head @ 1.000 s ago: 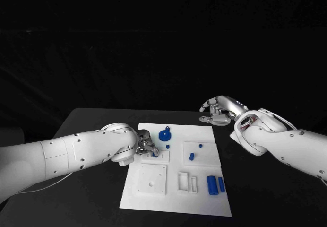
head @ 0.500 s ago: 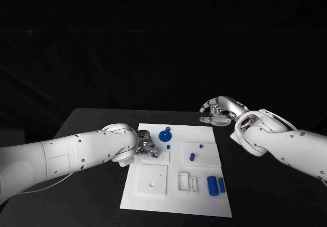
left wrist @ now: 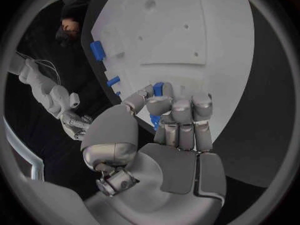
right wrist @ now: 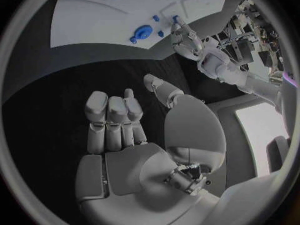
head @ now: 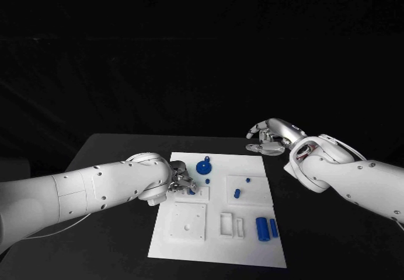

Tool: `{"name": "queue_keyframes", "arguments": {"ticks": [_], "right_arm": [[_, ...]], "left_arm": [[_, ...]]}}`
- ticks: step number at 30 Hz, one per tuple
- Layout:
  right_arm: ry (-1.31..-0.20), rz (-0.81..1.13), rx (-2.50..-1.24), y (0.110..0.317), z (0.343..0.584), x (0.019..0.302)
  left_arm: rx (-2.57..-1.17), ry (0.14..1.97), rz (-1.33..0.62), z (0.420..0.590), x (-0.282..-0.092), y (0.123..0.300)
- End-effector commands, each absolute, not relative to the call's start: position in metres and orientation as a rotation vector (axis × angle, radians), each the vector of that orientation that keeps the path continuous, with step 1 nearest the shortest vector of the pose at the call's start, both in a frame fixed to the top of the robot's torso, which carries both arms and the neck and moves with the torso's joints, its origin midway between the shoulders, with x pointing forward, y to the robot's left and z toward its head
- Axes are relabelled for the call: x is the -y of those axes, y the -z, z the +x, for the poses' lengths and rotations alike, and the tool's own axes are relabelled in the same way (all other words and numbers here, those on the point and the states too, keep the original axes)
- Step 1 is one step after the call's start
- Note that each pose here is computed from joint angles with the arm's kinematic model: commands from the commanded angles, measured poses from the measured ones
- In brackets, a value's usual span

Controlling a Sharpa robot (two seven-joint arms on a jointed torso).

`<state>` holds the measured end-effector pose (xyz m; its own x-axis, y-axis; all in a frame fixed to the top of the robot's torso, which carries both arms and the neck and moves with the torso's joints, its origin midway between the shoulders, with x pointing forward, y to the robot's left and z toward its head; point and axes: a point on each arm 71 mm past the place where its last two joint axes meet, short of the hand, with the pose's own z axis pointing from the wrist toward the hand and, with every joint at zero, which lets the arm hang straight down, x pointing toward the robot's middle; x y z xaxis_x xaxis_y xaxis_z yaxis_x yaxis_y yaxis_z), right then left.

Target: Assemble the parts on the task board

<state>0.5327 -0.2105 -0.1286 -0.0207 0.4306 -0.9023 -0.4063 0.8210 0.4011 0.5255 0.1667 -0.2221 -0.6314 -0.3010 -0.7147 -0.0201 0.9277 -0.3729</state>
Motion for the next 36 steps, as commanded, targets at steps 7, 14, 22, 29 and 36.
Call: {"name": "queue_keyframes", "arguments": {"ticks": [7, 14, 22, 29, 36], "right_arm": [[-0.672, 0.009, -1.454, 0.1288, 0.5326, 0.2087], [-0.671, 0.010, -1.454, 0.1288, 0.5327, 0.2090], [-0.671, 0.011, -1.453, 0.1288, 0.5327, 0.2096], [-0.670, 0.011, -1.453, 0.1287, 0.5326, 0.2101], [-0.672, 0.011, -1.450, 0.1286, 0.5324, 0.2099]], "left_arm": [[-2.236, 0.441, -0.200, 0.5245, -0.1618, 0.2228], [-2.235, 0.434, -0.202, 0.5253, -0.1635, 0.2230], [-2.230, 0.429, -0.207, 0.5261, -0.1660, 0.2228], [-2.223, 0.431, -0.212, 0.5259, -0.1678, 0.2225], [-2.216, 0.435, -0.217, 0.5258, -0.1697, 0.2220]]}}
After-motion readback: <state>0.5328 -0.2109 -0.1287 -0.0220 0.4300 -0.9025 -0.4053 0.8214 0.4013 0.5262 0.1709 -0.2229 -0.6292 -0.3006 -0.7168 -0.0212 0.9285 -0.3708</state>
